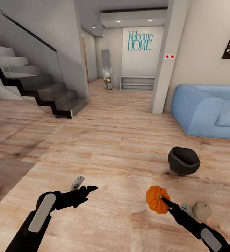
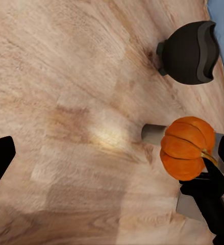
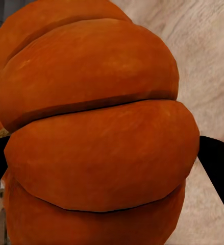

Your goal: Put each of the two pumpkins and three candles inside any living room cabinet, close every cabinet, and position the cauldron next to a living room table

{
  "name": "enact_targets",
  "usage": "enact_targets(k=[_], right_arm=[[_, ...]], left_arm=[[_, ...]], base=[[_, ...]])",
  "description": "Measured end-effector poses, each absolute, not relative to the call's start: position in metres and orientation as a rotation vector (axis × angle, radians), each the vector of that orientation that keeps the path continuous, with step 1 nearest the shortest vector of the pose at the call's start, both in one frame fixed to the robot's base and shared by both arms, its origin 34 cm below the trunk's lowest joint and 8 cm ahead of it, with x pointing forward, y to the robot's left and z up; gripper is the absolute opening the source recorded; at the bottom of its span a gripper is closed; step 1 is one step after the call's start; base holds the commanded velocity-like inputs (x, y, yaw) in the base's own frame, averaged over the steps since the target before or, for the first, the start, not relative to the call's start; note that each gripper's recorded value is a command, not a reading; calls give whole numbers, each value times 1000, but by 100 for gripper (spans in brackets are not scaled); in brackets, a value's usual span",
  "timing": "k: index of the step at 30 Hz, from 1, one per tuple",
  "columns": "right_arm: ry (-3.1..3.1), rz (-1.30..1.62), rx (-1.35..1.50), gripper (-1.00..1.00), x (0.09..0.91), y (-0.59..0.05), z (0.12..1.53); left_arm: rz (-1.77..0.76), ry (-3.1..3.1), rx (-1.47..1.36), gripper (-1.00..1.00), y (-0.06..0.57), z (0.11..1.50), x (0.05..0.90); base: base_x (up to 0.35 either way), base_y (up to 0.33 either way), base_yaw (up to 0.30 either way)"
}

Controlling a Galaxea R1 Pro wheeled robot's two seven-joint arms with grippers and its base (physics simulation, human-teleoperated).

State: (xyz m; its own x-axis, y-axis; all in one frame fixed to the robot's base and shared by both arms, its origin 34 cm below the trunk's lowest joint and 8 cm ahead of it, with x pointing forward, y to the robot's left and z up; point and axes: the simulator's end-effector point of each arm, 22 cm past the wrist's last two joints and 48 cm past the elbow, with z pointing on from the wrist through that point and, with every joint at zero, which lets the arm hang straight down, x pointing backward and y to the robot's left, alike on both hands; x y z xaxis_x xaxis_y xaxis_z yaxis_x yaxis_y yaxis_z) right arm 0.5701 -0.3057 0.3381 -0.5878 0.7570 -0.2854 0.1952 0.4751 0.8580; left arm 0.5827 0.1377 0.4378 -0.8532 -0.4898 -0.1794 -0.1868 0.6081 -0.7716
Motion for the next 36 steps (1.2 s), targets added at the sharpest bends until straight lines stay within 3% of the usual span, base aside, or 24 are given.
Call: enact_targets(k=[24, 36], right_arm=[[2087, 1173, 734, -100, 582, -284, 371], [2247, 1092, 746, -100, 566, -285, 352]], left_arm=[[-1118, 2457, -539, 100, 139, 455, 587], [-1090, 2426, -604, 100, 166, 464, 597]], base=[[0, 0, 88], [0, 0, 247]])
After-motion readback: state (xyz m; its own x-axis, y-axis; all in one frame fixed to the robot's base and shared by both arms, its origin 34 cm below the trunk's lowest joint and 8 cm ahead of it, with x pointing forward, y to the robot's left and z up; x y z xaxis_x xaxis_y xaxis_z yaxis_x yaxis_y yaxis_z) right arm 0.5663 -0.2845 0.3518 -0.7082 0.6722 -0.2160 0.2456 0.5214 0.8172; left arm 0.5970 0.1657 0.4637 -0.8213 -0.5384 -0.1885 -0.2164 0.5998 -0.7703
